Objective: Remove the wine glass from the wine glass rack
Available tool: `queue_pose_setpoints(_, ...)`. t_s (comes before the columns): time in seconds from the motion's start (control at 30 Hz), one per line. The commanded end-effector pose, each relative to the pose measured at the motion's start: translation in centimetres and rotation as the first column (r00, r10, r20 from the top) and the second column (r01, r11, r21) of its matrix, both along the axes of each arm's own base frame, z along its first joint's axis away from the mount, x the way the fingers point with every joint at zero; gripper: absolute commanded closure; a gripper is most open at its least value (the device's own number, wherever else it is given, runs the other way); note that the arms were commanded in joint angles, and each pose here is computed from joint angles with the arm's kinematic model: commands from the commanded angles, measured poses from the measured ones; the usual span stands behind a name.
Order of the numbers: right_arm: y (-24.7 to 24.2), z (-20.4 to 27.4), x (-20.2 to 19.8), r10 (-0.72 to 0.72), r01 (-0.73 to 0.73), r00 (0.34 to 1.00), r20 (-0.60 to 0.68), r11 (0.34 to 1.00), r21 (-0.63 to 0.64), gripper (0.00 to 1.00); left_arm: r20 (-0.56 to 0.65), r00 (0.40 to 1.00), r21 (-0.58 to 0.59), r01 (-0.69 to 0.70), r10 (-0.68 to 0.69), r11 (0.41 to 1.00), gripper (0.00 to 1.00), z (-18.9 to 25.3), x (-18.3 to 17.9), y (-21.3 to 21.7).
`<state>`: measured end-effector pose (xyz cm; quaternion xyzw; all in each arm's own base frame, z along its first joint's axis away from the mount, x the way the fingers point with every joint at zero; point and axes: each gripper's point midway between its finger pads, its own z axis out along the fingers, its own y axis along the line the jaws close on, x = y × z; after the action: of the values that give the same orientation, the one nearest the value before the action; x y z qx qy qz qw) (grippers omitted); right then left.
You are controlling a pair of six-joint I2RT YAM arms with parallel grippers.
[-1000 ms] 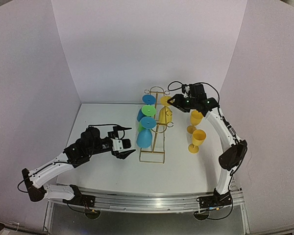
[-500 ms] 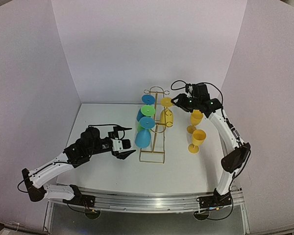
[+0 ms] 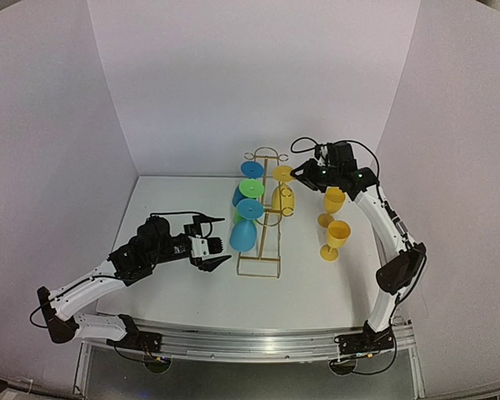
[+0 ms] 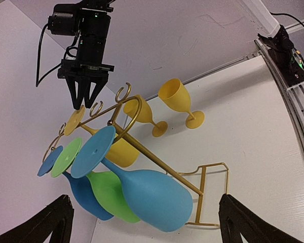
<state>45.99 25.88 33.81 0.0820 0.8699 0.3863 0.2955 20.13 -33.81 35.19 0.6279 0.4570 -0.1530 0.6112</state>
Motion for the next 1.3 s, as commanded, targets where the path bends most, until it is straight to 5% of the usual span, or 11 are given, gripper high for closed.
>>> queue_pose_setpoints(0.0,0.7,-0.1,0.4,0.015,-0.014,1.0,-0.024,0.999,0.045,0.72,0.032,0.999,-0.052,0.006,-0.004,0.999,0.01,1.9,-0.4,0.5)
queue_pose_setpoints(0.17,1.2,-0.3,0.6,0.033,-0.031,0.999,-0.035,0.998,0.061,0.75,0.041,0.999,-0.056,0.002,0.0,0.998,0.01,2.1,-0.4,0.7)
queue_pose_setpoints(0.5,0.5,0.2,0.6,0.005,-0.005,1.0,-0.014,0.999,0.044,0.99,0.043,0.999,-0.055,-0.001,0.004,0.998,0.0,2.2,-0.2,0.7)
queue_pose_setpoints(1.27,-1.6,2.0,1.3,-0.106,0.114,0.993,-0.049,0.969,0.219,1.0,0.054,0.999,-0.052,0.012,-0.009,0.999,0.01,2.0,-0.5,0.8)
